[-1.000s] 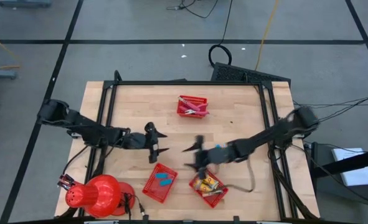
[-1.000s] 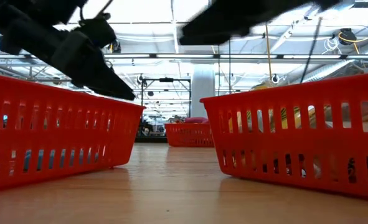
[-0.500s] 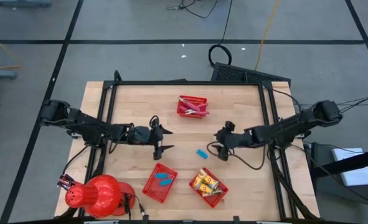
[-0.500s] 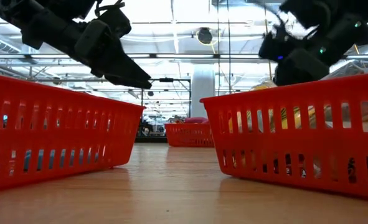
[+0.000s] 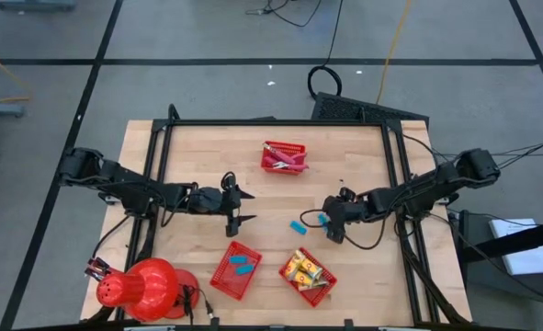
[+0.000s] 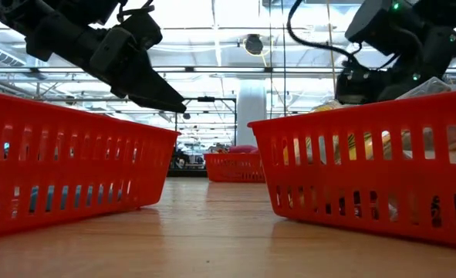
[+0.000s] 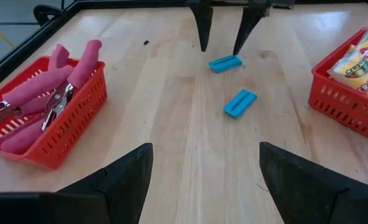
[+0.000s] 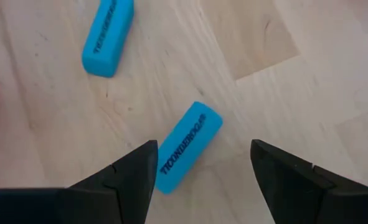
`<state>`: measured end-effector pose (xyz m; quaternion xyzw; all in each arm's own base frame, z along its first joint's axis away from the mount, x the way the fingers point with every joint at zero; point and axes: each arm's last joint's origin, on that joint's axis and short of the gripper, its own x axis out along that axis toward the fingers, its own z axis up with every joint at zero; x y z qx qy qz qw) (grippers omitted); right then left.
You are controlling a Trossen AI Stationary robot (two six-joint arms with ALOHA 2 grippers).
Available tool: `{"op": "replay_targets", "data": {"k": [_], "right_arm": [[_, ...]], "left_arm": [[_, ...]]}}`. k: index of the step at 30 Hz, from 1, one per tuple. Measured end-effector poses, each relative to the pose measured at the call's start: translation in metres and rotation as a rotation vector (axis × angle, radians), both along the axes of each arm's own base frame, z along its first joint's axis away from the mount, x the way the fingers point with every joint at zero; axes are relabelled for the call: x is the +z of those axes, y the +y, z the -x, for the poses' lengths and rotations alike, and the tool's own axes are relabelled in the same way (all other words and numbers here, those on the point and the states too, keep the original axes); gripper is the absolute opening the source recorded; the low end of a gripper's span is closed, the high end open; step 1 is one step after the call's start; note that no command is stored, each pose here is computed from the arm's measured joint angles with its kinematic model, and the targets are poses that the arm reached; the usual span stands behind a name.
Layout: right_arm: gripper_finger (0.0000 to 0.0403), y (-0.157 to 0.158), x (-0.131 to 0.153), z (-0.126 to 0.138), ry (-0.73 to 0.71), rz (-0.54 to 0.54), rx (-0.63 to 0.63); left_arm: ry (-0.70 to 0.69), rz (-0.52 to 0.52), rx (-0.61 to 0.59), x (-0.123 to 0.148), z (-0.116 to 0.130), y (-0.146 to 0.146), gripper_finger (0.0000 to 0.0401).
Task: Pick & Place School Supplies
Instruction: Put the blue eraser into the bottom left red basket
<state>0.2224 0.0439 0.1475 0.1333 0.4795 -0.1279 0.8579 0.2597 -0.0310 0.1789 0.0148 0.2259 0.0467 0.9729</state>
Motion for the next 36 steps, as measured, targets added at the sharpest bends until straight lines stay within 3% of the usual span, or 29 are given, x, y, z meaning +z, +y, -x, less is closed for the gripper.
{"op": "replay_targets", "data": {"k": [9, 13, 16, 22, 28, 36], "right_arm": [[0.0246, 0.006, -0.030, -0.017, 0.047, 0.001, 0.011], [0.0225, 0.009, -0.031, -0.019, 0.042, 0.021, 0.013], [0.0183, 0.011, -0.031, -0.018, 0.038, 0.037, 0.017], [0.0046, 0.018, -0.031, -0.017, 0.033, 0.055, 0.058], [0.0045, 0.023, -0.017, -0.019, -0.057, 0.106, 0.139], [0.0045, 0.026, 0.037, -0.043, -0.366, 0.233, 0.233]], "left_arm": [[0.019, -0.005, 0.002, -0.002, 0.001, 0.000, 0.0294], [0.038, -0.010, 0.009, -0.003, 0.002, 0.000, 0.0294], [0.048, -0.017, 0.021, -0.004, 0.002, 0.001, 0.0294], [0.054, -0.021, 0.034, -0.005, 0.003, 0.001, 0.0294], [0.082, -0.050, 0.079, -0.006, 0.005, 0.003, 0.0294], [0.117, -0.076, 0.120, -0.008, 0.008, 0.004, 0.0294]]}}
